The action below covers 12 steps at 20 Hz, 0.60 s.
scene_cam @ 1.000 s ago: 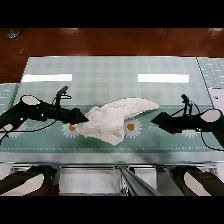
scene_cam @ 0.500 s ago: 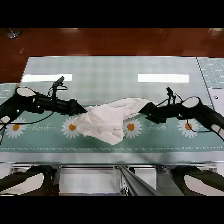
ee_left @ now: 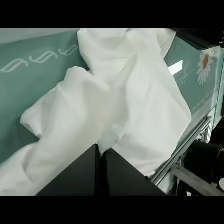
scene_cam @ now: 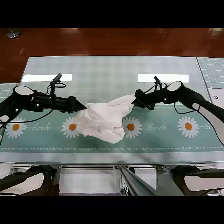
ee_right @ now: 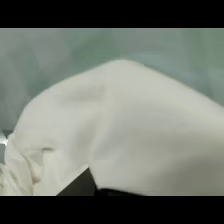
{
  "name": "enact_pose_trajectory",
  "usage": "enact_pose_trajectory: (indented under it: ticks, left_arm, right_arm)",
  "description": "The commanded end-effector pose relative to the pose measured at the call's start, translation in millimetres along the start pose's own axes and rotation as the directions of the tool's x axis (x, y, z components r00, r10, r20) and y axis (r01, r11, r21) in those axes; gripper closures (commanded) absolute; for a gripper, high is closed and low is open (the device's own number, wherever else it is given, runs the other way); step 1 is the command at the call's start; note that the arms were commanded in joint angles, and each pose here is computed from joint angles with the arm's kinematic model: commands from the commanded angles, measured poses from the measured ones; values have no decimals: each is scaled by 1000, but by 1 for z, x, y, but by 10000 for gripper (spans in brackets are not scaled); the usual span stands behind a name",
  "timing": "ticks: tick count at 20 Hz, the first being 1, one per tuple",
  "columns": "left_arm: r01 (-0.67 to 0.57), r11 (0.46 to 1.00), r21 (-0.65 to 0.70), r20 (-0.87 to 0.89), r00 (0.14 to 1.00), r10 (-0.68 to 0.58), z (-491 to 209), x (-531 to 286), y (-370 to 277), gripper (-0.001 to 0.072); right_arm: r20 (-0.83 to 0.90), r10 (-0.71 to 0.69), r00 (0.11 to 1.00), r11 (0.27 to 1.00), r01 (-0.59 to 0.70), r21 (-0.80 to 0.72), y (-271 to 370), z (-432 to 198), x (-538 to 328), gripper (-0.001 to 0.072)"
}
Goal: Fold the shirts.
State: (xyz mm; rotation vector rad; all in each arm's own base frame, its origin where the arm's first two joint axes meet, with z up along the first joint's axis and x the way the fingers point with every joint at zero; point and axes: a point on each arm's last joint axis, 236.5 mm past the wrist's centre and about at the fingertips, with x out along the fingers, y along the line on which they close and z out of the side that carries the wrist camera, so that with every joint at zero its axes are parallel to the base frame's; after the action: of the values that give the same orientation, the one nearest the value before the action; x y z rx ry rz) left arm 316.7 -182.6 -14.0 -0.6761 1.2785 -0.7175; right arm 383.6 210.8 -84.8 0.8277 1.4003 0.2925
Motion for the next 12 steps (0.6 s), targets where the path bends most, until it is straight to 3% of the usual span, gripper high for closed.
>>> enact_pose_trajectory:
  ticks: [1,4,6,9,11,12]
  left_arm:
    - [54,999,-6,89,995,-54,29,-15,-17,689]
    - [118,984,135,243,959,-148,85,-83,-73,690]
    - [78,957,281,415,889,-194,125,-152,-127,690]
    - [-114,878,465,652,715,-253,151,-269,-220,690]
    - [-250,804,540,739,597,-311,135,-332,-281,690]
    - [-267,796,543,764,551,-336,120,-356,-307,690]
  right_arm:
    - [4,9,1000,996,-8,-83,22,16,-9,668]
    - [107,13,994,972,12,-233,60,55,-72,669]
    - [274,74,959,938,26,-345,109,87,-149,669]
    - [514,198,835,851,114,-513,186,91,-289,669]
    - [638,251,728,782,236,-577,220,59,-373,669]
    - [676,286,679,755,274,-595,232,36,-407,669]
